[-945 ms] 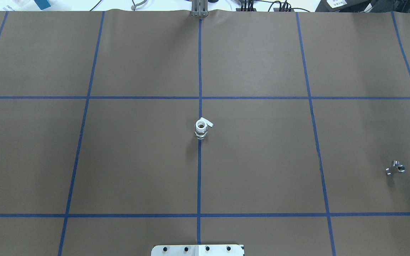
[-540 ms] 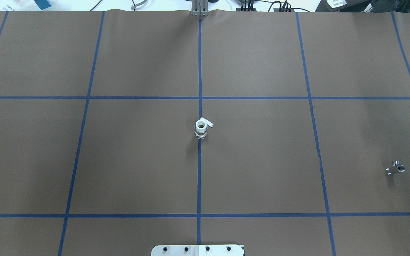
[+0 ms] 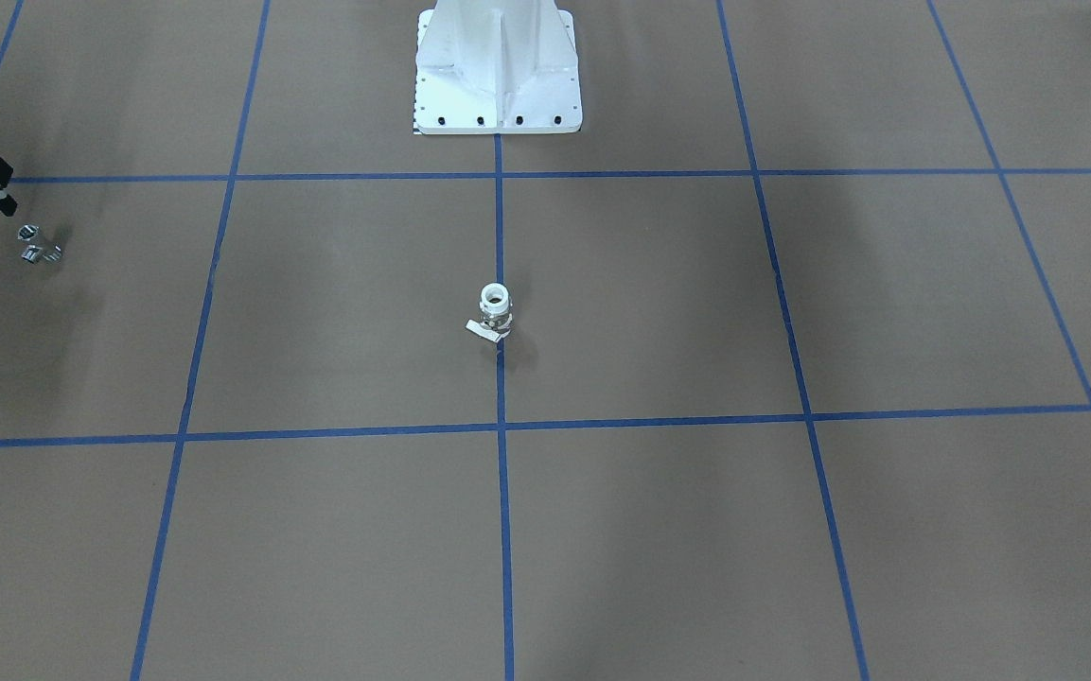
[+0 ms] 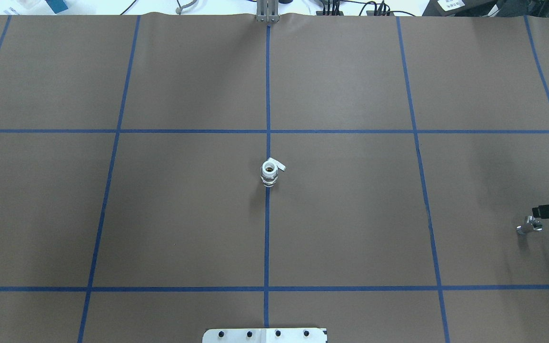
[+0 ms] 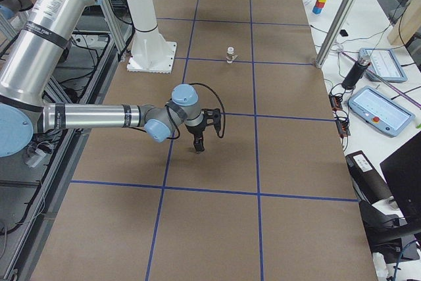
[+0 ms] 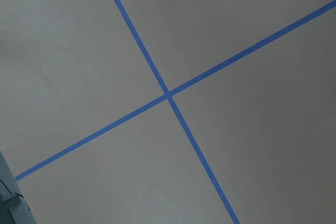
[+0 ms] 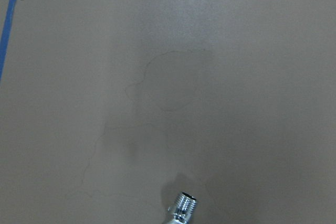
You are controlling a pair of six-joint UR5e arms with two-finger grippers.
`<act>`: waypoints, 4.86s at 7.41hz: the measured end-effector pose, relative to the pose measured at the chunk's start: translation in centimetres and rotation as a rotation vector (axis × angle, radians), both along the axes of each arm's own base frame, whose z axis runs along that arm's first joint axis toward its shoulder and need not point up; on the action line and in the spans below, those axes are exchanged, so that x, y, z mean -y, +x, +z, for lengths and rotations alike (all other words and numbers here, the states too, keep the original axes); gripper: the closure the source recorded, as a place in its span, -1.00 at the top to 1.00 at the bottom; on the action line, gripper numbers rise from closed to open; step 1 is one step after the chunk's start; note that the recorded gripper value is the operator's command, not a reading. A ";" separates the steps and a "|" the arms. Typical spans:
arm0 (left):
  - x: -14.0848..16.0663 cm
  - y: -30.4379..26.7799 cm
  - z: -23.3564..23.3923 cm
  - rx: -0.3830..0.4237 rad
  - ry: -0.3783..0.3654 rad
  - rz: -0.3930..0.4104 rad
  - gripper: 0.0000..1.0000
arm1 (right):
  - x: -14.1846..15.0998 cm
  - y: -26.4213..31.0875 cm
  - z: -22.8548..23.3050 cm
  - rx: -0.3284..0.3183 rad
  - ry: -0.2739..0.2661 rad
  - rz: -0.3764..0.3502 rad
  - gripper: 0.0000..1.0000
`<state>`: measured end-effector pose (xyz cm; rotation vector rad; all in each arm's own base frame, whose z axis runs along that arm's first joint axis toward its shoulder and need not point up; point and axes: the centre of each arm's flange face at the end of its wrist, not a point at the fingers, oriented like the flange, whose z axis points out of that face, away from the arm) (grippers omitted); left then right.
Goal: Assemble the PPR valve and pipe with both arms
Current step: 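Lower the right gripper onto the silver threaded fitting and grasp it, then carry the silver fitting with the right gripper above the white valve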
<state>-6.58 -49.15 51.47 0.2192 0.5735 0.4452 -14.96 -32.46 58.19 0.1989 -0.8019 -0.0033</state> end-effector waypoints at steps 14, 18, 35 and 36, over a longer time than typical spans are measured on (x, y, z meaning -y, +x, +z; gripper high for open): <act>-0.1 -0.1 -0.3 -0.002 0.007 -0.002 1.00 | -1.3 -3.8 3.1 -0.035 -0.023 -0.071 -1.00; -1.0 -0.3 1.2 -0.003 -0.033 -0.015 1.00 | 1.0 -6.0 1.0 0.003 0.008 -0.070 -1.00; -9.3 -2.2 8.6 -0.160 -0.141 -0.167 1.00 | 13.0 -39.8 -49.5 -0.091 -0.237 0.307 -1.00; -9.4 -2.2 8.6 -0.160 -0.141 -0.166 1.00 | 12.5 -40.4 -49.3 -0.112 -0.228 0.321 -1.00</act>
